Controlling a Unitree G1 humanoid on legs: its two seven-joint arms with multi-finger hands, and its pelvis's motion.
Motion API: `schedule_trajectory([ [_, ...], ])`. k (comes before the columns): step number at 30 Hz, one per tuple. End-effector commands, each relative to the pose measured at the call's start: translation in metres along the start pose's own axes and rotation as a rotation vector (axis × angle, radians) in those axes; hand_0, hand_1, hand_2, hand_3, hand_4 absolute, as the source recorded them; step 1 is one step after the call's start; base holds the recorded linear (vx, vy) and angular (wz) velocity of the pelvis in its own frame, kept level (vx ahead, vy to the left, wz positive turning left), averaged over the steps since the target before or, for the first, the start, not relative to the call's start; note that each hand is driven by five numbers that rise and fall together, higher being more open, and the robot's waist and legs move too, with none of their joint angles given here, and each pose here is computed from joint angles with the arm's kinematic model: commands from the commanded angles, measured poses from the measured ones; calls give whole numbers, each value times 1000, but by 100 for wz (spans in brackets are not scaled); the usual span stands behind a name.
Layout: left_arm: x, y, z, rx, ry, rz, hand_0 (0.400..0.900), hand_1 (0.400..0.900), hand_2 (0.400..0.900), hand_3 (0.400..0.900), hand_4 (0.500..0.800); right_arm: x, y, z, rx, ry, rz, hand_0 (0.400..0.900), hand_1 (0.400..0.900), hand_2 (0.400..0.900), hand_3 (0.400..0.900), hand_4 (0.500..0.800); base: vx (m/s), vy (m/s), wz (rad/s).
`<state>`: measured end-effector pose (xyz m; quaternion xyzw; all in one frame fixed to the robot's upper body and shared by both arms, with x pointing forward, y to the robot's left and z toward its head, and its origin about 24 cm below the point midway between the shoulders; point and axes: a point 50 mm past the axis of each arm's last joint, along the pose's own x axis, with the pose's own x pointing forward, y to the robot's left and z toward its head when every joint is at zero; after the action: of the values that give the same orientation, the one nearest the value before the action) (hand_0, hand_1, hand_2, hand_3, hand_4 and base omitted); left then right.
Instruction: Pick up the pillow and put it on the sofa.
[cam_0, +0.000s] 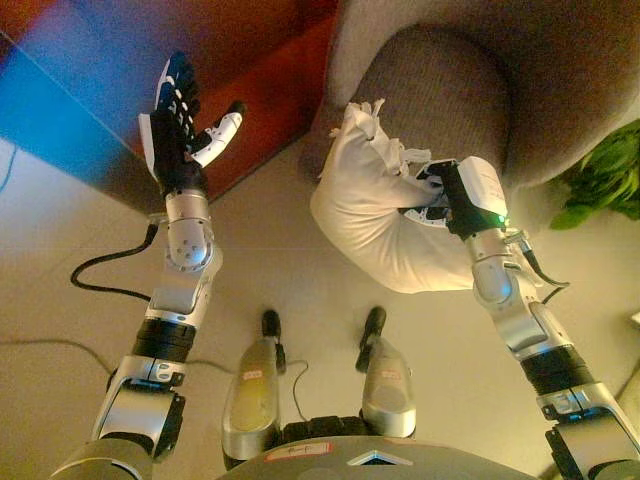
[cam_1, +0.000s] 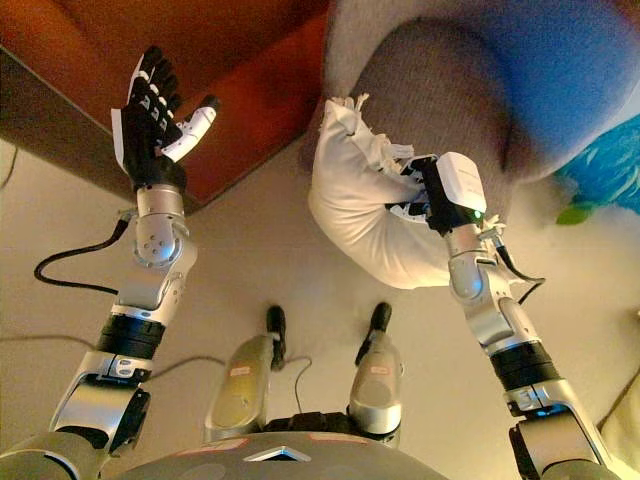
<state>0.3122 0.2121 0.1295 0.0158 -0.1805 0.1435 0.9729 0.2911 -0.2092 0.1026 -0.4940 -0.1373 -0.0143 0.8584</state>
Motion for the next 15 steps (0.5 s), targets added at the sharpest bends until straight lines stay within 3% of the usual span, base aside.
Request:
schedule_trajectory([
  [1, -4, 6, 21, -1, -150, -29, 900, 900, 900, 900, 800, 20, -79, 43, 33, -297, -320, 400, 400, 400, 400, 500, 77, 56, -5],
  [9, 0, 3, 9, -6, -74, -97, 900, 900, 900, 900, 800, 41, -87, 29, 267, -222, -305, 400, 400, 400, 400, 500, 83, -37, -2],
  [15, 23, -17, -6, -27, 26, -158, 900, 900, 900, 900, 800, 99, -101, 18, 292, -86, -231, 400, 400, 400, 400, 500, 48, -84, 8],
])
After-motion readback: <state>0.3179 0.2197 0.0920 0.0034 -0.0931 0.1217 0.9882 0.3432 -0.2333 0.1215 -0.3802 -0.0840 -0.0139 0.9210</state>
